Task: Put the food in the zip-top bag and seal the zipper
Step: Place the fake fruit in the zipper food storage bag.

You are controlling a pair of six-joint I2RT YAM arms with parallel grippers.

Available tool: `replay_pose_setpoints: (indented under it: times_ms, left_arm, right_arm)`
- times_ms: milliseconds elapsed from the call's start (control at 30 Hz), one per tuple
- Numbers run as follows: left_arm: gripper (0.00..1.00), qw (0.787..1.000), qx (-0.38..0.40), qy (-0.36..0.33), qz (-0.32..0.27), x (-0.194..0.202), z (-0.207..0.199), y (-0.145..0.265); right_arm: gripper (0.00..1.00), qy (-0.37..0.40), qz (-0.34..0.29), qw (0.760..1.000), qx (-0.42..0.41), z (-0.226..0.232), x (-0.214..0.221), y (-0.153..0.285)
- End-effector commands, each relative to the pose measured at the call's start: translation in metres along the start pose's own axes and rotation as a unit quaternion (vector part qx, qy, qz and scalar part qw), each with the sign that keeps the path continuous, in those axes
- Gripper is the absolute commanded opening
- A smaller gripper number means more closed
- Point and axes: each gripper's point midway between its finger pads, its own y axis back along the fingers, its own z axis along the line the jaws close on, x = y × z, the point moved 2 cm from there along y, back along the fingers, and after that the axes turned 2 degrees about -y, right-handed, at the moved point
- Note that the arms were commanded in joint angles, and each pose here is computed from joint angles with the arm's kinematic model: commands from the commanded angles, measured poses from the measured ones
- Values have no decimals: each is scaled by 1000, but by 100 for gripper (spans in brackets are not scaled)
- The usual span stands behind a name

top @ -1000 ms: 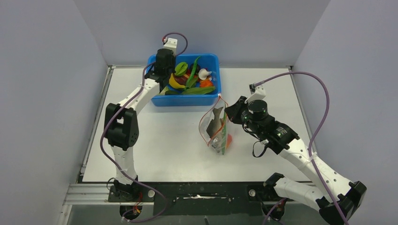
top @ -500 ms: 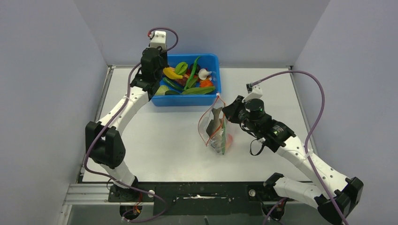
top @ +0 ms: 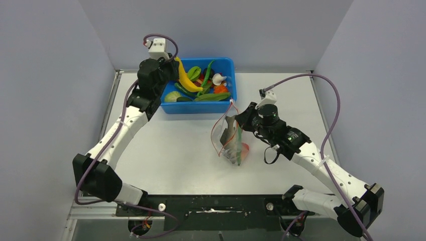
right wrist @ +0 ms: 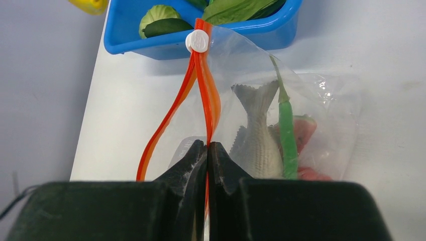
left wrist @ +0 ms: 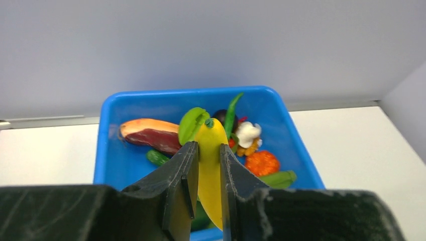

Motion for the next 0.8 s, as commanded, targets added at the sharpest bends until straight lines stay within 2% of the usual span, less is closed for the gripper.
replay_pose_setpoints:
  times_ms: [0,167,400,600,767]
  left_arm:
    - [0,995,81,53,-27,-26,-26,38]
    - [0,981,182,59,-16,-21,-55,70]
    - [0,957,284,65,-8,-12,-77,115]
    - [0,912,400,84,-17,-2,-105,150]
    - [0,880,456,127,-25,5,-128,167]
  right_arm:
    - [0,-12,-32,999,-38,22,-24,2]
    - [0,1,-28,999,-42,22,-22,2]
    - [0,8,-33,999,-38,20,-24,5]
    - [0,7,-33,997,-64,30,-27,9]
    - [0,5,-28,996,-83,36,-24,7]
